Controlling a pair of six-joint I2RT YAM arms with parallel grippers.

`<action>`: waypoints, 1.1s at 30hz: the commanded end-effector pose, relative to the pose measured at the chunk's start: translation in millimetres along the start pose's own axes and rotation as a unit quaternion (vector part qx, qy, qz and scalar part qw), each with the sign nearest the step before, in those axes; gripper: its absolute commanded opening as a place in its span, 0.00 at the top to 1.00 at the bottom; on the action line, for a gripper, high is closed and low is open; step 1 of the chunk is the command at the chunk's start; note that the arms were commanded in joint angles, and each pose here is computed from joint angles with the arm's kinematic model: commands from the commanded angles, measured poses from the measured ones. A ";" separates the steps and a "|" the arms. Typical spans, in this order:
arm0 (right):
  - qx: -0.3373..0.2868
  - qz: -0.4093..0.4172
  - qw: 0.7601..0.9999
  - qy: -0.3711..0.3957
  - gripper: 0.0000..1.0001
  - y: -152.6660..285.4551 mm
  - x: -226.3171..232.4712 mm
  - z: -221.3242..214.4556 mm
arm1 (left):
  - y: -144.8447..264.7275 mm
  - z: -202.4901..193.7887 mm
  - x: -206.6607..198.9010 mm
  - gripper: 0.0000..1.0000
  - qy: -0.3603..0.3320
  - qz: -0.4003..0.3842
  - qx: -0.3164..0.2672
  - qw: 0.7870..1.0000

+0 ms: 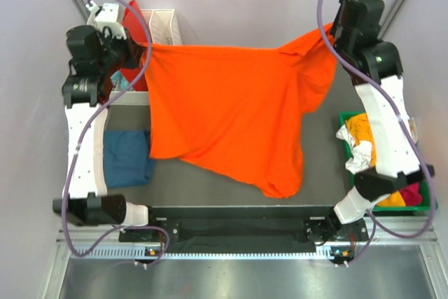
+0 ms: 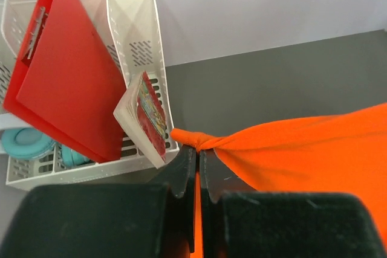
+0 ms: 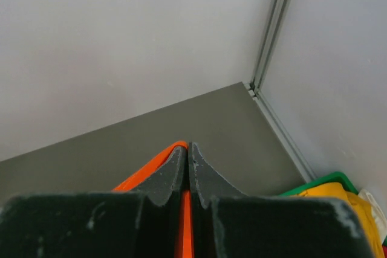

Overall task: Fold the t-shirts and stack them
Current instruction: Flatten out the tshirt

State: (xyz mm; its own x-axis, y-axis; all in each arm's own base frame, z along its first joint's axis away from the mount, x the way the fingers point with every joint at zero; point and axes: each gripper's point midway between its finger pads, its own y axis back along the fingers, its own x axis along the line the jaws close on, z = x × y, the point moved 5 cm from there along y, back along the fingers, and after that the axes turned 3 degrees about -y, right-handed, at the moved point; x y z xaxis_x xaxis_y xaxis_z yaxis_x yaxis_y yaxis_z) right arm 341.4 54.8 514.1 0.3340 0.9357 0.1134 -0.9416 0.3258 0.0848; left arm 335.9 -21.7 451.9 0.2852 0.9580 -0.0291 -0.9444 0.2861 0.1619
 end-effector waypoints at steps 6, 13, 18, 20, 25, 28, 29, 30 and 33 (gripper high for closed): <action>-0.089 0.012 0.991 -0.100 1.00 -54.4 -2.6 60.1 | -89.6 62.6 23.3 1.00 -0.014 0.014 -0.099 0.995; -0.200 0.065 0.969 -0.132 1.00 22.4 -8.8 129.0 | -59.8 137.5 12.9 1.00 -0.024 0.016 -0.208 0.978; -0.181 0.053 0.977 -0.104 1.00 38.9 -13.9 114.9 | -47.0 129.2 7.4 1.00 -0.018 0.014 -0.196 0.980; -0.143 0.046 0.985 -0.081 1.00 30.7 -10.2 86.3 | -55.2 99.7 6.9 1.00 -0.006 0.005 -0.157 0.988; -0.131 0.038 0.988 -0.070 1.00 70.3 -39.9 61.3 | -10.5 62.0 -15.2 1.00 -0.018 -0.024 -0.127 0.991; -0.126 0.040 0.989 -0.062 1.00 98.3 -58.3 55.8 | 28.0 44.1 -27.5 1.00 -0.034 -0.026 -0.121 0.992; -0.130 0.041 0.988 -0.069 1.00 107.9 -64.3 59.6 | 53.1 50.3 -35.0 1.00 -0.044 -0.025 -0.140 0.989; -0.132 0.039 0.989 -0.055 1.00 118.9 -75.0 62.5 | 62.5 44.9 -37.9 1.00 -0.046 -0.026 -0.130 0.990; -0.148 0.040 0.986 -0.070 1.00 145.0 -97.3 80.0 | 106.3 58.6 -48.8 1.00 -0.061 -0.016 -0.157 0.986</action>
State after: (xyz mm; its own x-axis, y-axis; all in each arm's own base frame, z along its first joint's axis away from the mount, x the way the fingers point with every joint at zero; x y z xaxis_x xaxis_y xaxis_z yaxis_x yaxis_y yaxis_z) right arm 238.9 42.7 554.0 0.1988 0.9660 0.1653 -0.9693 0.2187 -0.1124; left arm 305.6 -40.6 466.0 0.3284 0.9441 -0.0270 -0.9425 0.3295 0.0567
